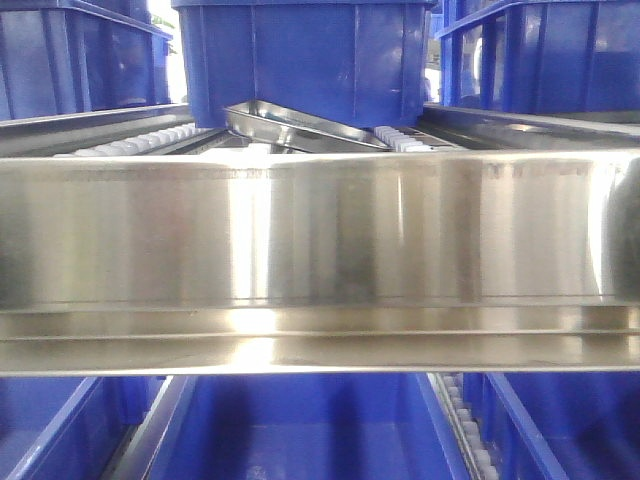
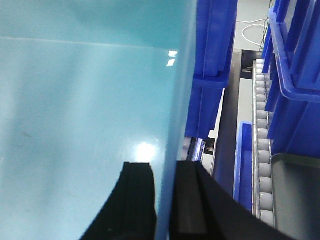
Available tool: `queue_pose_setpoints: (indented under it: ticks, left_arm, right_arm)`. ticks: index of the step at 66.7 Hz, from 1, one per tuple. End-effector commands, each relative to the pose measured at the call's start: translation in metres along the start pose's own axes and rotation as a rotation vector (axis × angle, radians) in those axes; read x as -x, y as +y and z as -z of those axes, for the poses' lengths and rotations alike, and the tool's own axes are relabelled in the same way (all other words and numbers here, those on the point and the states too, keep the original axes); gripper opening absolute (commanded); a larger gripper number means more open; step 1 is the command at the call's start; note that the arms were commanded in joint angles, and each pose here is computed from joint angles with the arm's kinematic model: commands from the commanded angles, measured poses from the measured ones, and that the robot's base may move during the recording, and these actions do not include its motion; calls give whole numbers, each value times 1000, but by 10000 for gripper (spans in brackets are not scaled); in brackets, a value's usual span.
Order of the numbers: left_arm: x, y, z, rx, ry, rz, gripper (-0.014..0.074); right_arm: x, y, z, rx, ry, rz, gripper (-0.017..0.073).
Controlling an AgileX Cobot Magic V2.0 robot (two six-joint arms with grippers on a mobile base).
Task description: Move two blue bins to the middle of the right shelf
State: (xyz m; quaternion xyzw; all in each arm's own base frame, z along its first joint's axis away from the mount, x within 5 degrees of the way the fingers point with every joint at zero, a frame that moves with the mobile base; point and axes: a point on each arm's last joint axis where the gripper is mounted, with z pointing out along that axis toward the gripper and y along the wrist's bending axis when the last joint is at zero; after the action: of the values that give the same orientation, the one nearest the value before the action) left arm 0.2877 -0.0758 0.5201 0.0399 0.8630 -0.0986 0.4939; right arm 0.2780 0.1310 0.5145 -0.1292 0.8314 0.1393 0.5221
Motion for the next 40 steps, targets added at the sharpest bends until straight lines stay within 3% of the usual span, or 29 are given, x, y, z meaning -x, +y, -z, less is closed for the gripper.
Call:
queue_pose_setpoints:
  ticks: [1,40]
  left_arm:
    - [8,-4,10,-45,-76,7,-111]
    - [8,-4,10,-45,-76,7,-111]
  right_arm:
    - [9,3,11,28,-79,5,-153]
    - [9,3,11,28,-79,5,-153]
